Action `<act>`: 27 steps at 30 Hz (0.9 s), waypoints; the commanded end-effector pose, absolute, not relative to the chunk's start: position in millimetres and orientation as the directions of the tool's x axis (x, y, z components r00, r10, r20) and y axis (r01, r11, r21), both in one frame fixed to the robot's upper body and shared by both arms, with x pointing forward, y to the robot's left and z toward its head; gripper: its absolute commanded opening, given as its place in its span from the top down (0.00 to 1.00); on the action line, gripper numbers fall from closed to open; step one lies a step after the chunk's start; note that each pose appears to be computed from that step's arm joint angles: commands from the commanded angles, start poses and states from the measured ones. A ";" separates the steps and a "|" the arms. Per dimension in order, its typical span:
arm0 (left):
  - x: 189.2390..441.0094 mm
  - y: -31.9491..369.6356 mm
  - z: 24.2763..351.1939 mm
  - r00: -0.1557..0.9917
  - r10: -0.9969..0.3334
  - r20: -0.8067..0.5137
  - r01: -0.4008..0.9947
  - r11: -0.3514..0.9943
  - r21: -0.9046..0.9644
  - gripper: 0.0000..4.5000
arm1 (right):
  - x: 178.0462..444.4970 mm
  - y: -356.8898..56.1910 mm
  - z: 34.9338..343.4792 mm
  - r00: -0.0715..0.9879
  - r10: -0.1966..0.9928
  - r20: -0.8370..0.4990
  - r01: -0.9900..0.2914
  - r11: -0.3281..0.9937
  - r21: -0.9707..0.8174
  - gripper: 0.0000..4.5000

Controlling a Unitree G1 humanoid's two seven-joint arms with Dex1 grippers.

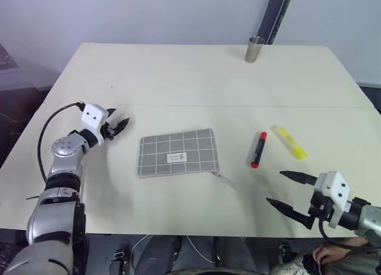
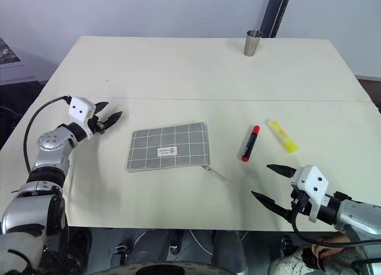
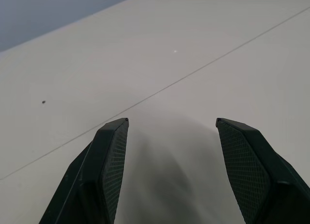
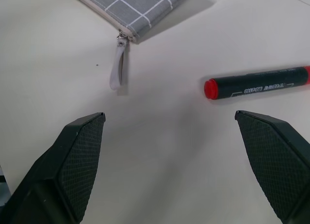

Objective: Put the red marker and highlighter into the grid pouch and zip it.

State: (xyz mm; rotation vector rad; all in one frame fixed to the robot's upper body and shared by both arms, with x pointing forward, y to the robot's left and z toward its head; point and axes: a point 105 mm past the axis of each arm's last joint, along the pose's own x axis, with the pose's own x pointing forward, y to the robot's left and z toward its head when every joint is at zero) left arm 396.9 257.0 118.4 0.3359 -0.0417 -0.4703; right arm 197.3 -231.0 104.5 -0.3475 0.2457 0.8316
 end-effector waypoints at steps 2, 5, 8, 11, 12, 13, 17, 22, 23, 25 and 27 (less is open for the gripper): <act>399.5 268.4 145.4 0.902 -0.428 0.051 0.398 0.872 0.286 0.33 | 200.5 -231.4 107.2 0.657 0.680 -0.324 -0.752 0.620 -0.223 0.01; 399.7 269.5 151.0 0.909 -0.409 0.079 0.369 0.879 0.302 0.33 | 201.9 -233.2 105.9 0.662 0.677 -0.322 -0.748 0.626 -0.221 0.01; 396.1 272.3 147.7 0.908 -0.407 0.098 0.378 0.898 0.226 0.33 | 203.3 -234.7 104.0 0.665 0.673 -0.324 -0.745 0.629 -0.222 0.01; 393.2 274.1 148.3 0.902 -0.417 0.111 0.392 0.899 0.194 0.33 | 204.4 -235.3 103.5 0.664 0.673 -0.325 -0.746 0.626 -0.228 0.01; 391.2 273.8 148.2 0.896 -0.429 0.113 0.401 0.893 0.204 0.33 | 204.6 -235.5 103.8 0.665 0.673 -0.324 -0.746 0.626 -0.229 0.01; 389.1 273.8 147.0 0.892 -0.440 0.109 0.413 0.888 0.204 0.33 | 204.9 -235.8 104.2 0.663 0.674 -0.325 -0.747 0.624 -0.231 0.01; 384.0 273.3 144.3 0.876 -0.473 0.100 0.451 0.874 0.180 0.33 | 207.6 -236.6 106.5 0.663 0.676 -0.323 -0.748 0.619 -0.238 0.01; 375.9 275.8 146.7 0.864 -0.492 0.106 0.460 0.857 0.232 0.33 | 214.8 -236.7 108.8 0.692 0.656 -0.302 -0.722 0.644 -0.255 0.01; 373.6 278.5 146.6 0.864 -0.494 0.100 0.460 0.854 0.244 0.33 | 216.6 -235.5 110.1 0.697 0.655 -0.292 -0.717 0.649 -0.253 0.01; 367.7 285.1 147.0 0.863 -0.496 0.096 0.457 0.848 0.268 0.33 | 219.3 -232.7 111.8 0.699 0.656 -0.284 -0.715 0.650 -0.258 0.01; 362.7 289.6 144.5 0.864 -0.498 0.076 0.460 0.841 0.283 0.33 | 222.3 -231.1 113.8 0.703 0.656 -0.273 -0.711 0.652 -0.264 0.01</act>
